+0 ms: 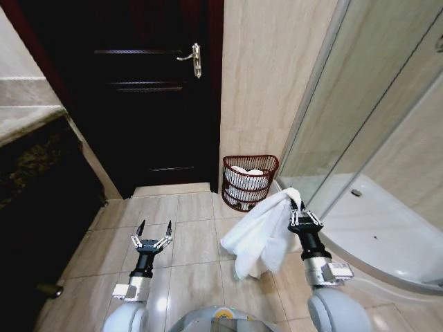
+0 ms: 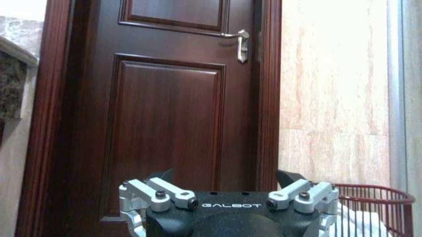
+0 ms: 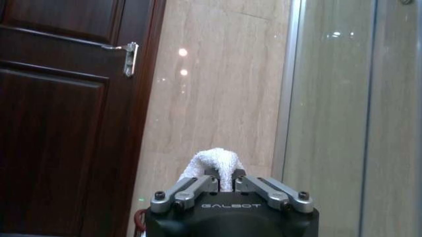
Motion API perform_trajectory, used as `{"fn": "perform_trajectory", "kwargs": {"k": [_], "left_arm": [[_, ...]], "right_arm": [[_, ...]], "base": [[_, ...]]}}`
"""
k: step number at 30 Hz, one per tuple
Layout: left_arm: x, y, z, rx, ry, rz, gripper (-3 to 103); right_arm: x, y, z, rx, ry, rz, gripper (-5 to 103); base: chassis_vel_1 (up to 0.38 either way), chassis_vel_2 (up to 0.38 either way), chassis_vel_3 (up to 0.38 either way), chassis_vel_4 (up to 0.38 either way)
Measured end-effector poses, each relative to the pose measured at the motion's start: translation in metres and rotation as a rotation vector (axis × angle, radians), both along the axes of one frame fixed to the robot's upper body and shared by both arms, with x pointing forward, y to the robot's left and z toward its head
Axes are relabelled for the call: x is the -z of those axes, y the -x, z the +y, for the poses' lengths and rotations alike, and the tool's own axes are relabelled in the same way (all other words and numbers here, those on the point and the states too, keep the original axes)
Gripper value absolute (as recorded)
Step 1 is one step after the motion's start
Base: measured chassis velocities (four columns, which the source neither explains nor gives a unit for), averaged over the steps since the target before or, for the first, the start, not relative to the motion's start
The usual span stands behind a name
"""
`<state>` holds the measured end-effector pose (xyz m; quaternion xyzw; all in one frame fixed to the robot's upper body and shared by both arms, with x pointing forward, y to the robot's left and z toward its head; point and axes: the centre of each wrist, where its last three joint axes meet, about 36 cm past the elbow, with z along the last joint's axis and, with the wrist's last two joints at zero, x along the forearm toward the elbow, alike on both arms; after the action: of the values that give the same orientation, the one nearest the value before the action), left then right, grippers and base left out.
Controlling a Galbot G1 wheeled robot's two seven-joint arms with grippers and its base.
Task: Discard the used towel into the hamper.
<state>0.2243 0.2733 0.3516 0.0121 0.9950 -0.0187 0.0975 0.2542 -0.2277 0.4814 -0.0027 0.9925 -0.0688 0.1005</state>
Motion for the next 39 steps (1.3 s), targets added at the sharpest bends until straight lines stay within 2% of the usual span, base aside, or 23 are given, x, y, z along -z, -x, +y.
{"fn": "perform_trajectory", "kwargs": {"k": [3,13,19,23,32,39], "left_arm": [[0.000,0.002,0.001,0.008,-0.027,-0.001,100],[-0.001,0.001,-0.004,0.001,-0.021,-0.004,100],[-0.001,0.001,-0.007,-0.001,-0.021,-0.003,100],[-0.004,0.002,-0.010,0.000,-0.021,0.003,100],[-0.014,0.000,-0.014,-0.008,-0.012,0.018,100],[-0.022,-0.001,-0.017,-0.011,-0.026,0.021,100]], "right_arm": [[0.002,-0.001,0.000,0.003,0.000,-0.003,9],[0.002,-0.003,-0.004,0.010,0.004,-0.010,9],[0.000,-0.004,-0.005,0.019,-0.017,-0.015,9],[-0.002,-0.008,-0.006,0.025,-0.055,0.005,9],[-0.011,-0.008,-0.011,0.021,-0.072,-0.013,9],[-0.021,-0.011,-0.015,0.017,-0.075,-0.028,9]], "base": [[-0.171,0.198,0.165,-0.196],[-0.180,0.246,0.181,-0.245],[-0.149,0.173,0.131,-0.161],[-0.044,0.048,0.052,-0.028],[0.006,-0.008,-0.012,0.006],[0.000,0.000,0.000,0.000]]}}
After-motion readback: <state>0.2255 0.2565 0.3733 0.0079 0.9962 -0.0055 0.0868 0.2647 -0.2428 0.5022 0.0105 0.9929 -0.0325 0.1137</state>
